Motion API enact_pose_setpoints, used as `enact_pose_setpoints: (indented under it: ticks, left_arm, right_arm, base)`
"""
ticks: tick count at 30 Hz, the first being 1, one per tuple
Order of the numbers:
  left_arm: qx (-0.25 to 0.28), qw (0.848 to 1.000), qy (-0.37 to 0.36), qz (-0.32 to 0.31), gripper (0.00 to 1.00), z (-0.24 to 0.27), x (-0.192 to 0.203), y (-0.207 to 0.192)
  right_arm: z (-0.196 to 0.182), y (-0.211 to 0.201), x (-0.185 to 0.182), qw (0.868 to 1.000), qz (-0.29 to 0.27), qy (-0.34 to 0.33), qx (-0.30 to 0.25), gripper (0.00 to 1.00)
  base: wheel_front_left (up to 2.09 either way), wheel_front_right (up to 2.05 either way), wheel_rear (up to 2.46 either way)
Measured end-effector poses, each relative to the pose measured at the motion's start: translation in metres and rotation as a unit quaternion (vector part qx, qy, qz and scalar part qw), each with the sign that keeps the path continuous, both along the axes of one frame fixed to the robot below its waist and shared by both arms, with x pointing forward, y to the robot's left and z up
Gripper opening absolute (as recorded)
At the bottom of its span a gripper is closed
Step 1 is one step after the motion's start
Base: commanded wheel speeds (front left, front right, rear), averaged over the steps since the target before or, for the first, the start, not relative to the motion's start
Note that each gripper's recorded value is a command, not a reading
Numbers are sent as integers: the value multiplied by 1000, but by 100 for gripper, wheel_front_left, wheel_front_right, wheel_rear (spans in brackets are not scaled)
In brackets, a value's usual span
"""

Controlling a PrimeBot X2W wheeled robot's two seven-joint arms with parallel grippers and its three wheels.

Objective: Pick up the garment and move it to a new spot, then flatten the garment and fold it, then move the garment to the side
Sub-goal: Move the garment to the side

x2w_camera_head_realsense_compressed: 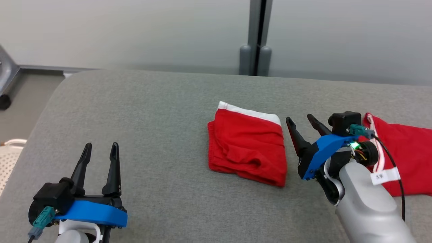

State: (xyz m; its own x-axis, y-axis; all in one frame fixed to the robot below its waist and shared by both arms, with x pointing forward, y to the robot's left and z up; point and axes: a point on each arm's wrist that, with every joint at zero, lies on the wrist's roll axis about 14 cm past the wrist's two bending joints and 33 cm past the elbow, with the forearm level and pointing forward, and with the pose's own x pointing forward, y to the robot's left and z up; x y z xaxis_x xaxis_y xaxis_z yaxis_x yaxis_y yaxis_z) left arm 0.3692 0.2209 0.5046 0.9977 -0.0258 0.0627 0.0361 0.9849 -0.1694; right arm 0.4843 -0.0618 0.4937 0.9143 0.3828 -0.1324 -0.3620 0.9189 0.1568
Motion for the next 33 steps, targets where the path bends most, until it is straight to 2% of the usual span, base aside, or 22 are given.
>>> enact_pose_setpoints:
  ticks: [4, 8, 14, 15, 16, 17, 24, 28, 33]
  left_arm:
    - [0, 1000, 9, 27, 100, -5, -9, 18]
    - [0, 999, 19, 48, 100, -9, -16, 31]
    - [4, 997, 33, 70, 100, -16, -24, 46]
    - [5, 997, 35, 71, 100, -17, -24, 47]
    - [5, 997, 35, 70, 100, -18, -24, 46]
    - [6, 997, 36, 69, 100, -18, -23, 46]
    - [10, 999, 26, 42, 100, -12, -13, 33]
    - [12, 1000, 18, 11, 100, -9, -4, 14]
    - [7, 998, 13, -57, 100, -9, 11, -31]
  right_arm:
    - [-47, 10, 9, 993, 12, 115, -33, 100]
    - [-90, 11, 5, 974, 13, 221, -57, 100]
    - [-120, 33, -7, 950, 37, 304, -63, 100]
    - [-121, 36, -7, 948, 40, 309, -63, 78]
    - [-120, 36, -7, 949, 40, 308, -62, 35]
    - [-119, 37, -7, 950, 38, 303, -58, 0]
    - [-90, 28, 6, 973, 13, 227, -25, 0]
    - [-77, 11, 5, 979, -6, 203, -21, 0]
    - [-65, -22, -1, 982, -40, 183, -14, 0]
  base:
    - [0, 0, 0]
    - [0, 0, 0]
    - [0, 0, 0]
    - [0, 0, 0]
    - [0, 0, 0]
    - [0, 0, 0]
    - [0, 0, 0]
    - [0, 0, 0]
    - [0, 0, 0]
